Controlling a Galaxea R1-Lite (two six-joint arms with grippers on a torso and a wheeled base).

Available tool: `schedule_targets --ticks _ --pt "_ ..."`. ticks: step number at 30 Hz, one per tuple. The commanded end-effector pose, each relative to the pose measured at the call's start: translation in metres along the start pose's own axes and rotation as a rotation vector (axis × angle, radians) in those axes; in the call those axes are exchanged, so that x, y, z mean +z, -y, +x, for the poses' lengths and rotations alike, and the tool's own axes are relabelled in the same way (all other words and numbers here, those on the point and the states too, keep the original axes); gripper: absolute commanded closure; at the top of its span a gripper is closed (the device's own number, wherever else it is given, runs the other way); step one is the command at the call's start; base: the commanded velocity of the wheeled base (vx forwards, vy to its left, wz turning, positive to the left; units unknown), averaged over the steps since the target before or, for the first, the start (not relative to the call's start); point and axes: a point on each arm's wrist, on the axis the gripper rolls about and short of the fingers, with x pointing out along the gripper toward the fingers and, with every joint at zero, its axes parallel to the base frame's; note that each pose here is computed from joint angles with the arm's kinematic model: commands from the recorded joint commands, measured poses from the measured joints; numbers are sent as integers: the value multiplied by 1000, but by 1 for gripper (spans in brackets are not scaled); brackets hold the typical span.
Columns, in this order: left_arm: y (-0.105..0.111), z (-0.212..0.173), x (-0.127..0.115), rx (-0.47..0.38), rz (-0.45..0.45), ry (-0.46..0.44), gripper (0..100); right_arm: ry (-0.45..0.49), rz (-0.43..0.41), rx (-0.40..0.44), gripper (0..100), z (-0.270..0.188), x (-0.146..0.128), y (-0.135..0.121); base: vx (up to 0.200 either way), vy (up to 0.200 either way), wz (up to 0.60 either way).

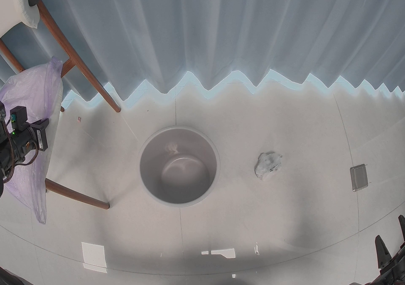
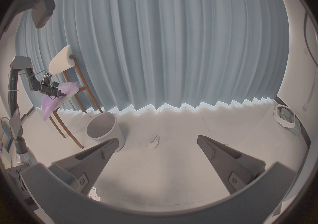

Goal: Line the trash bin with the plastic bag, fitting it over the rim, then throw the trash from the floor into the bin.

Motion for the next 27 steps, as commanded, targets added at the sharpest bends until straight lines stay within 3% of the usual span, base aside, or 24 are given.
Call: schedule_targets --ticks 1,10,16,27 --pt "-1 -2 1 9 3 9 100 1 0 0 0 0 -5 0 0 0 0" --pt "-3 -14 8 6 -26 44 100 1 0 -1 0 0 -5 0 0 0 0" --pt "1 -32 20 -136 -168 111 100 1 0 0 0 0 -5 0 0 0 0" --pt "-4 -37 30 -257 -300 148 100 1 0 0 0 0 -5 0 0 0 0"
